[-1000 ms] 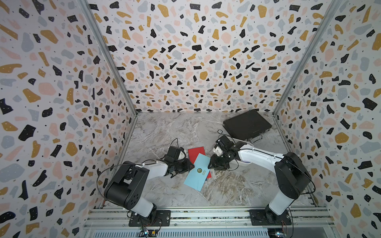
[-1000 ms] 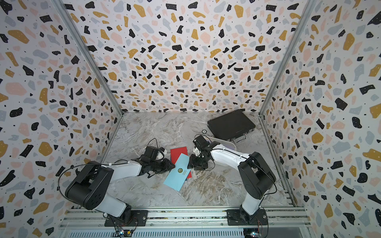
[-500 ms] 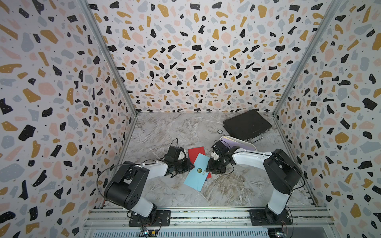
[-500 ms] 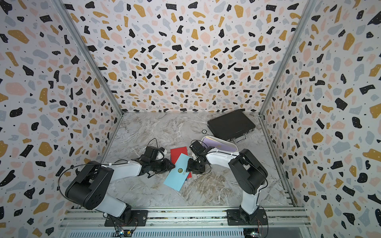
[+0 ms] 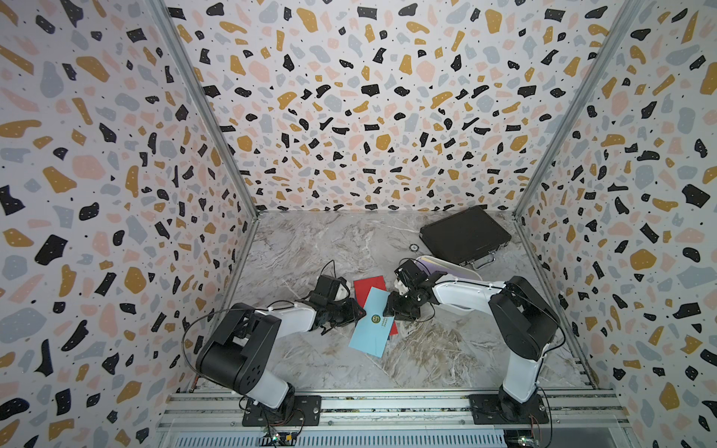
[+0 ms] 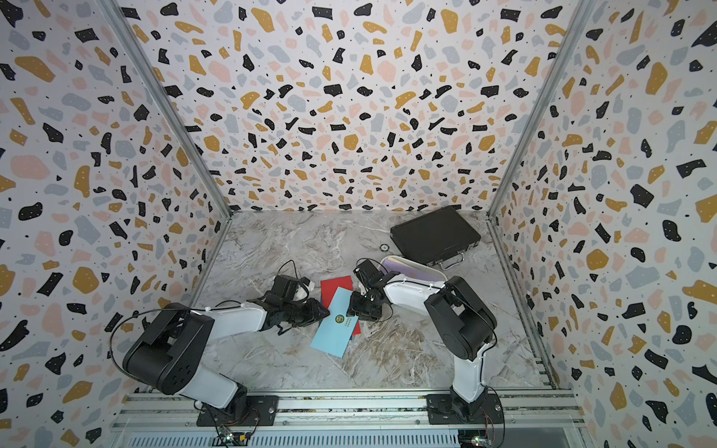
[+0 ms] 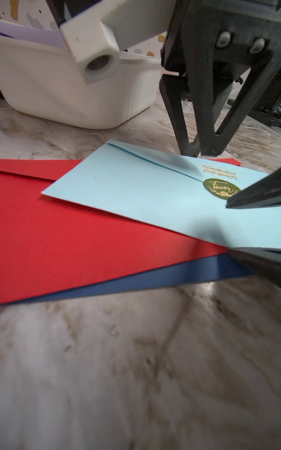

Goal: Put the sealed envelopes into the storage box
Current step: Pick up the envelope from the center of the board.

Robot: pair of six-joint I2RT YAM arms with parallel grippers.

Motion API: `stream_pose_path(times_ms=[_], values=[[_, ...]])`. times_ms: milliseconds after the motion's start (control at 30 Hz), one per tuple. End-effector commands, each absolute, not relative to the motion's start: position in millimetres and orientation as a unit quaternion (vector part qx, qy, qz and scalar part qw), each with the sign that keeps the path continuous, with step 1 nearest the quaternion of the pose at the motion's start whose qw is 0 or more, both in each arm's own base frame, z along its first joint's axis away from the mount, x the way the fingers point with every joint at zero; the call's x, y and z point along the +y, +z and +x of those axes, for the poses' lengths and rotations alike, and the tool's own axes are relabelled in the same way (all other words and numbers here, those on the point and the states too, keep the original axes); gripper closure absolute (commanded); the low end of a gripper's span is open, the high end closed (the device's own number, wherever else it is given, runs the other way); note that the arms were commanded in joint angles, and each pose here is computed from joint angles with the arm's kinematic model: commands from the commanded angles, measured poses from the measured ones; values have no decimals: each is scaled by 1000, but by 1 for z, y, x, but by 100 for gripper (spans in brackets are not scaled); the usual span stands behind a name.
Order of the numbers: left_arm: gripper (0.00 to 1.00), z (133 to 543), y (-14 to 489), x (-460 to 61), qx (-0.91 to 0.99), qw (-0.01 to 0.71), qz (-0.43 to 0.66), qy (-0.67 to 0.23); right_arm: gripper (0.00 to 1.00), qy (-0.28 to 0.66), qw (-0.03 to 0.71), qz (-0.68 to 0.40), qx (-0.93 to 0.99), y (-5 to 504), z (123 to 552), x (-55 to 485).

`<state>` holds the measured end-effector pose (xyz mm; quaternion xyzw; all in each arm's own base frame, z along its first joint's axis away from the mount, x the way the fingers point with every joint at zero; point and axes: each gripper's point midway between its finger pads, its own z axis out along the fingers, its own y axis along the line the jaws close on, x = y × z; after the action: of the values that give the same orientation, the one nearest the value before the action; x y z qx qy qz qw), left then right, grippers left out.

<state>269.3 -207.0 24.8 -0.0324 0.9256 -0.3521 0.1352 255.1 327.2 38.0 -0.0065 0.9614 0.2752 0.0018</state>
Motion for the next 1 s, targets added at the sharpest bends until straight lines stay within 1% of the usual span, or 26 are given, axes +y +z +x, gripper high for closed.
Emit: stream_pose_path(times_ms=[0, 267, 433, 533, 633, 800, 900, 967], values=[[68, 246, -4, -194, 944, 89, -50, -315, 50, 285, 18, -19, 958, 58, 262, 333], [68, 247, -5, -194, 944, 87, -51, -314, 50, 308, 40, -19, 950, 89, 264, 336], [68, 247, -5, -194, 944, 88, -50, -315, 51, 363, 44, 6, 931, 107, 265, 349], [68, 247, -5, -194, 944, 88, -51, -314, 52, 397, 40, 24, 917, 112, 265, 357], [68, 247, -5, -194, 944, 88, -51, -315, 53, 400, 34, 30, 915, 108, 265, 359], [68, 247, -5, -193, 943, 90, -51, -315, 61, 388, 12, 30, 921, 90, 257, 360], [68, 247, -4, -194, 943, 91, -51, -316, 71, 396, -1, 17, 918, 87, 252, 366], [68, 247, -4, -193, 943, 92, -50, -316, 81, 400, -3, 10, 916, 86, 252, 369]])
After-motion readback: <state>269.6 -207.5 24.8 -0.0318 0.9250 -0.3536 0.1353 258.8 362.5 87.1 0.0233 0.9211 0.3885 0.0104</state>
